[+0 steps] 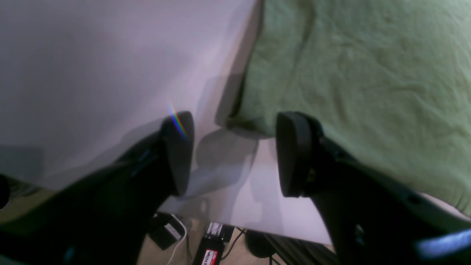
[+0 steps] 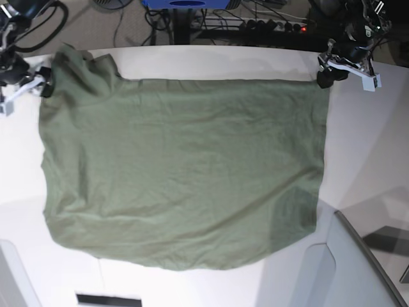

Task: Layout the t-shirt on the table in an organized manner, then fold the t-shirt properly
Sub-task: 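Pull both held corners apart to stretch the shirt edge taut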

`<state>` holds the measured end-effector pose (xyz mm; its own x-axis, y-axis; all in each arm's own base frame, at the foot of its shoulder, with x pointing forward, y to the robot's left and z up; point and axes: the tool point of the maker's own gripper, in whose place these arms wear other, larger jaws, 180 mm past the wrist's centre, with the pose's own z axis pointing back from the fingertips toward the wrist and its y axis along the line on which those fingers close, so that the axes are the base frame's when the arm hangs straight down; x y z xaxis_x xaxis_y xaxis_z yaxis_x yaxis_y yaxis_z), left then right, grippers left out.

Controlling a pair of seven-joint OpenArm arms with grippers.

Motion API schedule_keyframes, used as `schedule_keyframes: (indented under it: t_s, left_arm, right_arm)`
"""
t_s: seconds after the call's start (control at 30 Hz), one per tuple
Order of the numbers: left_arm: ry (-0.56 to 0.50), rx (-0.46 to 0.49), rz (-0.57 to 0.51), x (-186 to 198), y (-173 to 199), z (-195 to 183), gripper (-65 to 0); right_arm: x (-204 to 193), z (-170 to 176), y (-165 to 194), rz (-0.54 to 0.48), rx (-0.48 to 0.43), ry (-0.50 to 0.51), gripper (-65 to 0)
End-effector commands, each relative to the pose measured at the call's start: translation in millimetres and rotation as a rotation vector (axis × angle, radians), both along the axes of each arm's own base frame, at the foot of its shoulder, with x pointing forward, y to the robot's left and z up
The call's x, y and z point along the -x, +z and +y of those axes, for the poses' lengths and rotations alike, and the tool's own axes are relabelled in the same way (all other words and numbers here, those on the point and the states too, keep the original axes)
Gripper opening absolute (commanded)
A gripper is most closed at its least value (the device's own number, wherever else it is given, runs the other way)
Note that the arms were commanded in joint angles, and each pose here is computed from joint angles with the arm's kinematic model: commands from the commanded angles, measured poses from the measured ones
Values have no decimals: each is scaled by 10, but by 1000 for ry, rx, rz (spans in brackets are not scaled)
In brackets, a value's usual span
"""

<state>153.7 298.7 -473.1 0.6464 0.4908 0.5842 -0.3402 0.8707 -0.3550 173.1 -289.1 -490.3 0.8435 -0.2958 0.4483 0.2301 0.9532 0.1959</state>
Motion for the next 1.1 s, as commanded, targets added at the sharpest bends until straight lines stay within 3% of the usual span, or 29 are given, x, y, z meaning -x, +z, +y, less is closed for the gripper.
schedule_keyframes:
  t_s: [0.0, 0.4, 0.47, 0.67, 0.77, 1.0, 1.07]
  left_arm:
    - [3, -13, -40, -67, 95, 63, -301]
    - [-55, 66, -53, -296, -33, -370, -301]
    - [-52, 69, -51, -303, -47, -367, -332]
    - [-36, 89, -53, -399, -100, -363, -574]
    - [-36, 90, -61, -435, -87, -369, -650]
    - [-36, 85, -64, -455, -72, -348, -650]
    - [-36, 85, -66, -462, -69, -348, -650]
  right_arm:
    - [-43, -45, 67, -9, 22, 13, -224]
    - [36, 81, 13, 21, 8, 41, -227]
    - [69, 86, 12, 39, 9, 46, -227]
    - [-20, 159, 77, 24, 28, 96, -230]
    - [-34, 166, 73, 26, 24, 96, -230]
    - [-115, 218, 83, 13, 18, 113, -237]
    - [-128, 218, 88, 12, 18, 113, -284]
